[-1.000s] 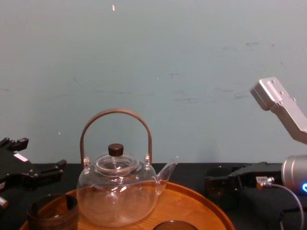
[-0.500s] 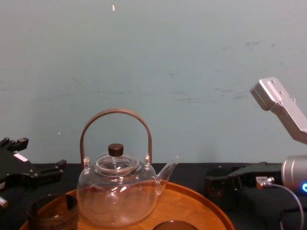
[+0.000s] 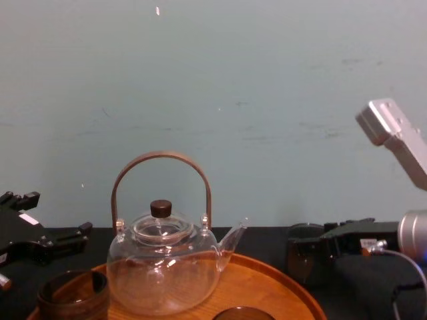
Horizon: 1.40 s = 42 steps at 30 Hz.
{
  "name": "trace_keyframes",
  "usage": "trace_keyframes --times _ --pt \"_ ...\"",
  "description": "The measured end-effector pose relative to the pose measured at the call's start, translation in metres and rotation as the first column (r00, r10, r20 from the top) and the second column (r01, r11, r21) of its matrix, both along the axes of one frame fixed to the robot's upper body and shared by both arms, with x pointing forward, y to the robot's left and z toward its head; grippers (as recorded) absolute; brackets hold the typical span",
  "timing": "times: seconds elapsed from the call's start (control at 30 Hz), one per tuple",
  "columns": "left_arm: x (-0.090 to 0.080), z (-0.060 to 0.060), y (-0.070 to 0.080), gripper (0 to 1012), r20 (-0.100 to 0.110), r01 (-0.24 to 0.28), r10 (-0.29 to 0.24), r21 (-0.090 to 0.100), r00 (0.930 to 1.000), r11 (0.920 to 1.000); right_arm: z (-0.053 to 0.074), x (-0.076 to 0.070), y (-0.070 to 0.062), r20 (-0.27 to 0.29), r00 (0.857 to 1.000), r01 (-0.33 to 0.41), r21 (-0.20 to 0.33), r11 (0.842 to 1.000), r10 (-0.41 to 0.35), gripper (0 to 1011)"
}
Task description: Pick up the glass from the table and place it on the tray.
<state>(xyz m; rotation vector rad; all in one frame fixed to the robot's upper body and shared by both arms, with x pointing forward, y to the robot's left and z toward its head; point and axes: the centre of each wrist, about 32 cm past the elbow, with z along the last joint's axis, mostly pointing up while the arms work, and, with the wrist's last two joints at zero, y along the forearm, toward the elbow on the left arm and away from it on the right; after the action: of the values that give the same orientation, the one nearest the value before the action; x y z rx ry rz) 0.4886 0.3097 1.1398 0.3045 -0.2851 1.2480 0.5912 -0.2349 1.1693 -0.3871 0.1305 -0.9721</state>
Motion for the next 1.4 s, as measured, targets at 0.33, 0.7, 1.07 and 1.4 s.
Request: trace_keyframes --times 0.33,0.7,1.07,1.4 --pt "0.0 0.0 0.0 1001 0.0 0.0 0.0 0.0 1.0 1.0 0.015 -0.012 -0.005 0.044 0.999 -0.01 0.019 1.0 0.01 900" --pt "0.0 0.0 0.0 1001 0.0 0.0 0.0 0.0 1.0 1.0 0.035 -0.026 -0.009 0.083 0.995 -0.05 0.033 0.998 0.048 900" --pt "0.0 0.0 0.0 1001 0.0 0.0 0.0 0.0 1.0 1.0 0.046 -0.037 -0.005 0.103 0.986 -0.135 0.036 0.99 0.13 900" --pt "0.0 0.0 0.0 1001 0.0 0.0 0.0 0.0 1.0 1.0 0.045 -0.049 0.003 0.091 0.974 -0.211 0.029 0.977 0.208 900"
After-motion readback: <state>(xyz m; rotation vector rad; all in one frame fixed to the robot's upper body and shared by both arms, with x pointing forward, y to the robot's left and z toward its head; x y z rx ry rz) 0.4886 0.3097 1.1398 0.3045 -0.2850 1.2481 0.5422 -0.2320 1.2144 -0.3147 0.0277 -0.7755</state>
